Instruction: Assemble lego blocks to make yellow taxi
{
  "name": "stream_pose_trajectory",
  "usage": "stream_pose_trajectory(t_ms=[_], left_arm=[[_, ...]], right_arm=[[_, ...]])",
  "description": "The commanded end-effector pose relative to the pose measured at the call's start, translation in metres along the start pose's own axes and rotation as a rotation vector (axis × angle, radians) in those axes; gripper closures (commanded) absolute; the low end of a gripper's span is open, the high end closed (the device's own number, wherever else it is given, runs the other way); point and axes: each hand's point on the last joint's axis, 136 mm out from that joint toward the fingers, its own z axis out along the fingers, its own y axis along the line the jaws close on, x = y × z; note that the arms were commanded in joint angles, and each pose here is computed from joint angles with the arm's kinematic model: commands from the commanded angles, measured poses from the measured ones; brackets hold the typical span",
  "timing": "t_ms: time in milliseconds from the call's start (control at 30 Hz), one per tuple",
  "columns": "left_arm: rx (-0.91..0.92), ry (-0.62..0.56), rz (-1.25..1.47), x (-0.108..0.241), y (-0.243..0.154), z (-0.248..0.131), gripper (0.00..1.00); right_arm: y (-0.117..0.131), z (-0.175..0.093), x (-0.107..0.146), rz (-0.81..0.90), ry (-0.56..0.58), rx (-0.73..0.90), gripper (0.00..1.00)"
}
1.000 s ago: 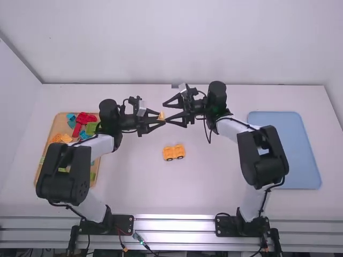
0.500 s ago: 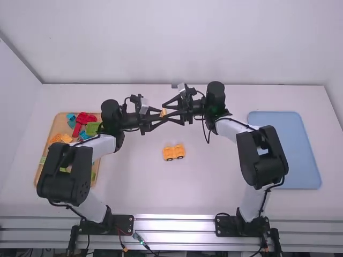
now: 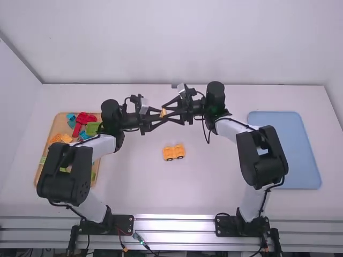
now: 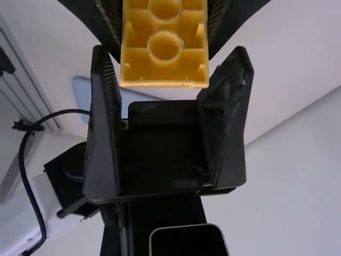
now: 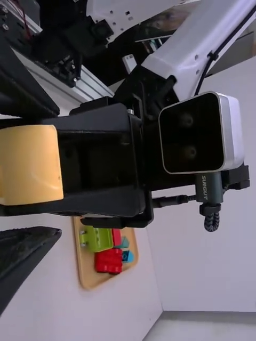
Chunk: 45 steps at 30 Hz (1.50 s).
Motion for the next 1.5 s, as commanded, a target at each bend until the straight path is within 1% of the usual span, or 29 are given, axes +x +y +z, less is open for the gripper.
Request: stream_pose_trajectory(t_ms=[0,167,300,333,367,467,533,567,600,633,700,733,800,833,867,900,967,1000,1067,1133,1167,1200,1267,1300,1333,1367,1400,1433,1467], left_arm=[[0.056,-0.002,0.046,-0.006,-0.006,0.002,0.98],[0.063,0.004,0.054,-0.004,-0.008,0.004,0.98],[0.059,0.004,0.053,-0.004,-0.007,0.004,0.98],[0.060,0.001,0.061,-0.005,-0.008,0.004,0.98],[0.060,0.001,0.062,-0.005,-0.008,0.004,0.98],[0.061,-0.004,0.067,-0.007,-0.008,0.004,0.98],[0.060,-0.004,0.069,-0.007,-0.008,0.004,0.95],[0.060,-0.005,0.073,-0.008,-0.008,0.004,0.91],[0.060,-0.005,0.073,-0.008,-0.008,0.004,0.90],[0.060,-0.006,0.074,-0.008,-0.008,0.004,0.87],[0.060,-0.006,0.074,-0.008,-0.008,0.004,0.76],[0.060,-0.006,0.074,-0.008,-0.008,0.004,0.74],[0.060,-0.006,0.075,-0.008,-0.008,0.004,0.53],[0.060,-0.006,0.074,-0.008,-0.008,0.004,0.38],[0.060,-0.006,0.074,-0.008,-0.008,0.004,0.31],[0.060,-0.006,0.074,-0.008,-0.008,0.004,0.19],[0.060,-0.006,0.074,-0.008,-0.008,0.004,0.11],[0.060,-0.006,0.074,-0.008,-0.008,0.004,0.01],[0.060,-0.005,0.071,-0.008,-0.008,0.004,0.01],[0.058,0.001,0.053,-0.005,-0.007,0.003,0.01],[0.050,0.010,0.037,-0.001,-0.005,0.001,0.01],[0.049,0.012,0.037,-0.001,-0.004,0.001,0.01],[0.041,0.038,0.022,0.011,-0.002,-0.001,0.01],[0.013,0.061,0.001,0.020,0.002,0.000,0.01],[0.008,0.063,-0.003,0.021,0.003,0.000,0.01],[-0.030,0.080,-0.022,0.027,0.009,-0.001,0.01],[-0.102,0.105,-0.057,0.034,0.020,-0.003,0.01],[-0.128,0.113,-0.067,0.037,0.025,-0.004,0.01],[-0.185,0.131,-0.083,0.042,0.033,-0.005,0.01]], right_arm=[[-0.004,0.003,-0.005,-0.021,-0.005,0.012,0.45],[-0.003,0.005,-0.005,-0.012,-0.004,0.007,0.45],[-0.004,0.003,-0.005,-0.012,-0.004,0.010,0.52],[-0.004,0.003,-0.005,-0.011,-0.004,0.010,0.56],[-0.004,0.003,-0.005,-0.011,-0.004,0.010,0.57],[-0.004,0.004,-0.005,-0.011,-0.004,0.009,0.64],[-0.004,0.004,-0.005,-0.011,-0.004,0.009,0.69],[-0.004,0.004,-0.005,-0.011,-0.004,0.008,0.73],[-0.004,0.004,-0.005,-0.012,-0.004,0.009,0.75],[-0.004,0.004,-0.005,-0.011,-0.004,0.009,0.81],[-0.004,0.004,-0.005,-0.011,-0.004,0.009,0.83],[-0.004,0.004,-0.005,-0.011,-0.004,0.010,0.85],[-0.004,0.004,-0.005,-0.011,-0.004,0.010,0.86],[-0.004,0.004,-0.005,-0.012,-0.004,0.010,0.86],[-0.004,0.004,-0.005,-0.012,-0.004,0.010,0.86],[-0.004,0.004,-0.005,-0.012,-0.005,0.011,0.86],[-0.006,0.004,-0.006,-0.012,-0.006,0.021,0.86],[-0.010,0.003,-0.007,-0.010,-0.011,0.043,0.87],[-0.017,0.000,-0.008,-0.009,-0.018,0.082,0.87],[-0.032,-0.011,-0.010,-0.001,-0.033,0.161,0.87],[-0.045,-0.019,-0.009,0.024,-0.040,0.231,0.87],[-0.049,-0.022,-0.009,0.035,-0.042,0.254,0.88],[-0.071,-0.039,-0.001,0.077,-0.030,0.391,0.88],[-0.084,-0.051,0.006,0.107,0.000,0.480,0.88],[-0.085,-0.053,0.007,0.111,0.004,0.490,0.88],[-0.091,-0.061,0.013,0.139,0.039,0.550,0.88],[-0.097,-0.073,0.022,0.177,0.111,0.630,0.88],[-0.098,-0.078,0.026,0.194,0.144,0.663,0.89],[-0.098,-0.091,0.037,0.235,0.246,0.751,0.92]])
